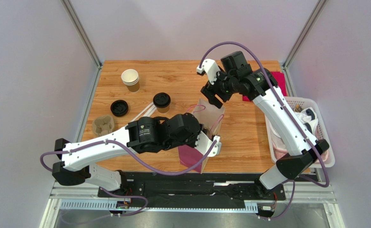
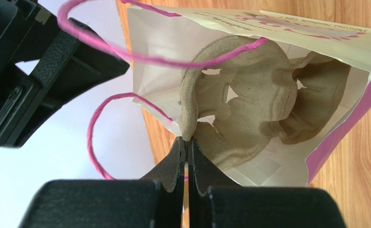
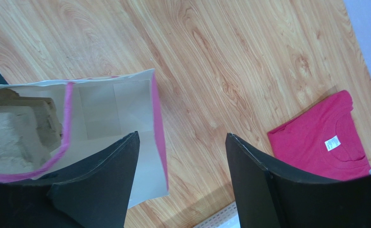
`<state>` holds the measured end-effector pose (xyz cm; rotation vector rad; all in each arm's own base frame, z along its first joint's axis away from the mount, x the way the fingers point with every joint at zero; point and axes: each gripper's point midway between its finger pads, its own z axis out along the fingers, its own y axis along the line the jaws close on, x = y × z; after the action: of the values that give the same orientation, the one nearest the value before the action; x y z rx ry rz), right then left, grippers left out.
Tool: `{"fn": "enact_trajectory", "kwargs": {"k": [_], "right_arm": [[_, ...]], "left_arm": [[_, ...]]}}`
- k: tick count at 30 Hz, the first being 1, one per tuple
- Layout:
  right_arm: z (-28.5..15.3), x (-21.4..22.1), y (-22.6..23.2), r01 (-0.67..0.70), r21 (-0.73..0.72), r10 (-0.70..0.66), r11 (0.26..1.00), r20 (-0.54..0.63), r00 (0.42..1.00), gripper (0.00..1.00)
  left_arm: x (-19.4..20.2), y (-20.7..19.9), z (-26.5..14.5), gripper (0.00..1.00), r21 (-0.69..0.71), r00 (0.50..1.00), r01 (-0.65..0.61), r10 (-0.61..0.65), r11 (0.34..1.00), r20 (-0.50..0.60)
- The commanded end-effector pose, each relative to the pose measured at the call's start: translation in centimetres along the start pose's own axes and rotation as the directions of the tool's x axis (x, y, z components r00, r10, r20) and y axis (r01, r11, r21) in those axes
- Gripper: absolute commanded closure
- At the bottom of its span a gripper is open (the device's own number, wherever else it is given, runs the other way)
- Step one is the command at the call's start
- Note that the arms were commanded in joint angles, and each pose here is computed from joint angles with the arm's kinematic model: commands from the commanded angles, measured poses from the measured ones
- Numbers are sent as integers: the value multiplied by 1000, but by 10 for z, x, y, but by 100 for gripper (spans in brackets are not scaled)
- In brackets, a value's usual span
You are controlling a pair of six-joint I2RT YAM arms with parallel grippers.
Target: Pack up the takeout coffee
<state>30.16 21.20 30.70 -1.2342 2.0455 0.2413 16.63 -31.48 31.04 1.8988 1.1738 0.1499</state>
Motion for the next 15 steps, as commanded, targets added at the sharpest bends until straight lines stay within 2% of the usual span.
{"fn": "enact_trajectory", "kwargs": {"k": [1,9,15], "right_arm": [[1,1,-6,-31,-9,31,999,-11,999,27],[-5,22,0,-62,-106,56,992,-55,997,29],[3,31,12,-59,-173,46,983,-80,996,42]], "left_arm": [[-4,7,-11,100,-26,997,58,-56,998,49],[-4,5,-8,100,-26,998,51,-49,998,50],[-3,6,-5,100,-30,997,60,-59,998,46]]}}
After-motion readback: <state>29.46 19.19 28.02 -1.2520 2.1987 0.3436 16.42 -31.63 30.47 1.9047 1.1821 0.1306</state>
